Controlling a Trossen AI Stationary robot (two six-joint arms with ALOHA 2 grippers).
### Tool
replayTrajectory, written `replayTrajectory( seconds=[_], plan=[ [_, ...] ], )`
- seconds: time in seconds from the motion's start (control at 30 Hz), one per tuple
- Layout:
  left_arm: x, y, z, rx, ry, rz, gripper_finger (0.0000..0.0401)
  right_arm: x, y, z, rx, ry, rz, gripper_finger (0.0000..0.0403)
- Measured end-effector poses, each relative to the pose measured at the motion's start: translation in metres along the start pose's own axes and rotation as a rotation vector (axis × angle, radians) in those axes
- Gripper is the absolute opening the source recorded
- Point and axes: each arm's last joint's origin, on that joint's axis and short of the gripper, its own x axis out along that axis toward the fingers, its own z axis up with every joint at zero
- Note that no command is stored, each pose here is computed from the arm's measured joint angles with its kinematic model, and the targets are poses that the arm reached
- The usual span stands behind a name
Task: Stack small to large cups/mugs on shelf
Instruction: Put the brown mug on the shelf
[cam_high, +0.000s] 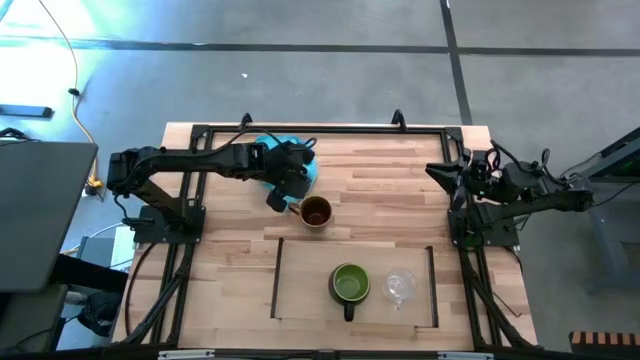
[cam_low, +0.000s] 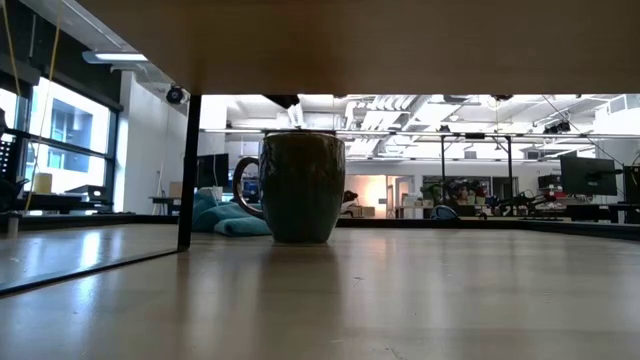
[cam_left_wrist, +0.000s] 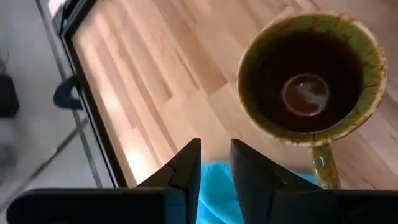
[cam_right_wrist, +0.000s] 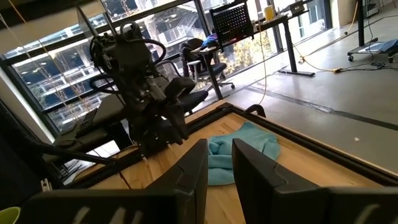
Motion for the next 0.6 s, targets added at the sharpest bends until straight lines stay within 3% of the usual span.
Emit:
replayTrajectory(
  seconds=[0.6],
  plan=[
    [0.032, -0.006, 0.019, 0.156, -0.088, -0.018, 0.0074, 0.003, 0.001, -0.002, 0.033, 0.017, -0.008, 0.0064]
  ],
)
